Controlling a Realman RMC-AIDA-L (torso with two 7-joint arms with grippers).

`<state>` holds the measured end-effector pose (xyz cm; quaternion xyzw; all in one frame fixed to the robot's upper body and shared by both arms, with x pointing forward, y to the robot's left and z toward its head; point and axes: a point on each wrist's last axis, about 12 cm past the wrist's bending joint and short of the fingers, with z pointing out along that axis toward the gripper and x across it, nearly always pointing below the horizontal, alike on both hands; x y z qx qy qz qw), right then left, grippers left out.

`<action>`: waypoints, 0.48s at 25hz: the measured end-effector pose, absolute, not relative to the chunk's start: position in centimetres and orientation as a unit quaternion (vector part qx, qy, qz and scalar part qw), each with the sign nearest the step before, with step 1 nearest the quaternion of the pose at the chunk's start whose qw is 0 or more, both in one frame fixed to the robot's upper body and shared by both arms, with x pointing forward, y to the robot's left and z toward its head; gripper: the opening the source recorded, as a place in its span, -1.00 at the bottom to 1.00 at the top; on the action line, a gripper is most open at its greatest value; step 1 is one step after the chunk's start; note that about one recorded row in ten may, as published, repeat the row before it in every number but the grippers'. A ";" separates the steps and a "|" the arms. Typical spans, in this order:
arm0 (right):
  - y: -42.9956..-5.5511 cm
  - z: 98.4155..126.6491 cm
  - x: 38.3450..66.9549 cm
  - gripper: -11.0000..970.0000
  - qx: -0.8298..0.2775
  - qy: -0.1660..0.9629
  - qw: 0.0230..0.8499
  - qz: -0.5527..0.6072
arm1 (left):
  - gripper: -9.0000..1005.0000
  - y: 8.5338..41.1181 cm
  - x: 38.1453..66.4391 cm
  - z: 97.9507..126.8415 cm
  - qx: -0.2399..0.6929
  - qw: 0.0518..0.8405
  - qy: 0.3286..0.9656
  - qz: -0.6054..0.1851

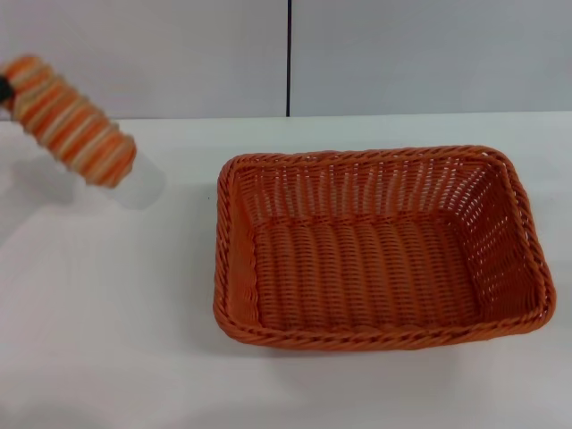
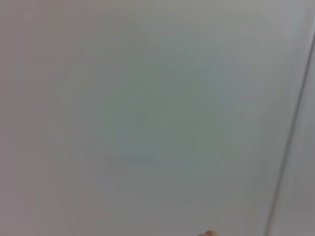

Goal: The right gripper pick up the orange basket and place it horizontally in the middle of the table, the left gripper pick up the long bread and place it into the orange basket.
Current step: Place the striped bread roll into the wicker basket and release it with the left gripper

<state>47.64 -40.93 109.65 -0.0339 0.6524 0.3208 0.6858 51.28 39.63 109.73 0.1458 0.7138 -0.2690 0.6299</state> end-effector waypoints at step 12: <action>-40.3 109.3 47.7 0.24 -0.036 0.653 0.683 0.326 | -0.98 28.8 53.6 110.5 0.249 0.587 0.616 -0.463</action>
